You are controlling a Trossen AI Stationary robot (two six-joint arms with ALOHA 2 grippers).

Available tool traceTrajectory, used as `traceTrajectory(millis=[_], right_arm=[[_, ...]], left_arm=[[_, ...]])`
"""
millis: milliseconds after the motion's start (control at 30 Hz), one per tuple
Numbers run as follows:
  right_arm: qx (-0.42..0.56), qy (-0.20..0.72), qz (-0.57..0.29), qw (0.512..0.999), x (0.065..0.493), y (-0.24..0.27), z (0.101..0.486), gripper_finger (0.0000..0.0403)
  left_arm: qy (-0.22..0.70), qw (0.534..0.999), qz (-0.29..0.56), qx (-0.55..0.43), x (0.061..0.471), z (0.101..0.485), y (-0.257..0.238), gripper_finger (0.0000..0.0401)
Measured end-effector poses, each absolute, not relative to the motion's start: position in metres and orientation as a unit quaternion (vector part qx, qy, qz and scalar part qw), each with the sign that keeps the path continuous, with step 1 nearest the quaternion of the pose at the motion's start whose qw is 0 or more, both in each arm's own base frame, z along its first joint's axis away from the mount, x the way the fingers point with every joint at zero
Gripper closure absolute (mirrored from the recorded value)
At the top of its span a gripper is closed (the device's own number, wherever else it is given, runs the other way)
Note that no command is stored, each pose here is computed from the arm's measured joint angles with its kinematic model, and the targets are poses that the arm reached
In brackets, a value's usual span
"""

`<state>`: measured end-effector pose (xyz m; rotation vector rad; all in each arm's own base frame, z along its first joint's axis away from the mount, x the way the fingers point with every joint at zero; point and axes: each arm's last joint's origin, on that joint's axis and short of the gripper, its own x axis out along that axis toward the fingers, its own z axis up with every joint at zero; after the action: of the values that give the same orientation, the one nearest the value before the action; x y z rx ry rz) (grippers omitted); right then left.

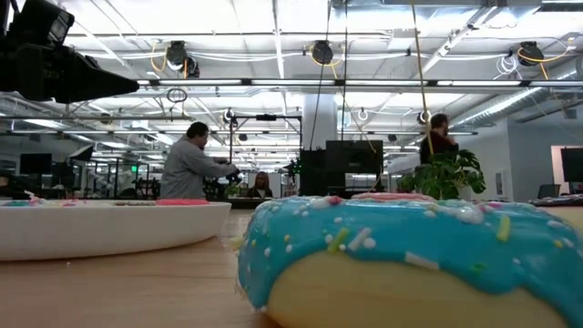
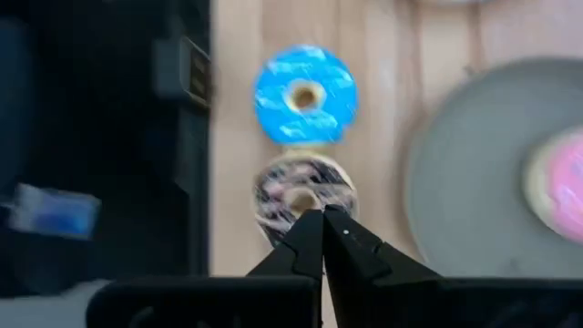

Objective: Pick & Place donuts
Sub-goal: Put the large black donut on the gray plate

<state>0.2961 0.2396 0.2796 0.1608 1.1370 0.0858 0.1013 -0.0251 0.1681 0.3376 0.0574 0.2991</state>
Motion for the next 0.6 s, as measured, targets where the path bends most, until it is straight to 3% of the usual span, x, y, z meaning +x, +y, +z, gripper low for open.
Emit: traceTrajectory(millis=[267,600], right_arm=[[0.008,0.617,-0.005,0.787,0.317,0.262,0.280,0.0403],[0.006,0.623,-0.009,0.782,0.325,0.268,0.278,0.0403]], left_arm=[[0.029,0.974,0.149,0.170,0.101,0.168,-0.025,0.0359],[0.029,0.974,0.149,0.171,0.101,0.168,-0.025,0.0359]])
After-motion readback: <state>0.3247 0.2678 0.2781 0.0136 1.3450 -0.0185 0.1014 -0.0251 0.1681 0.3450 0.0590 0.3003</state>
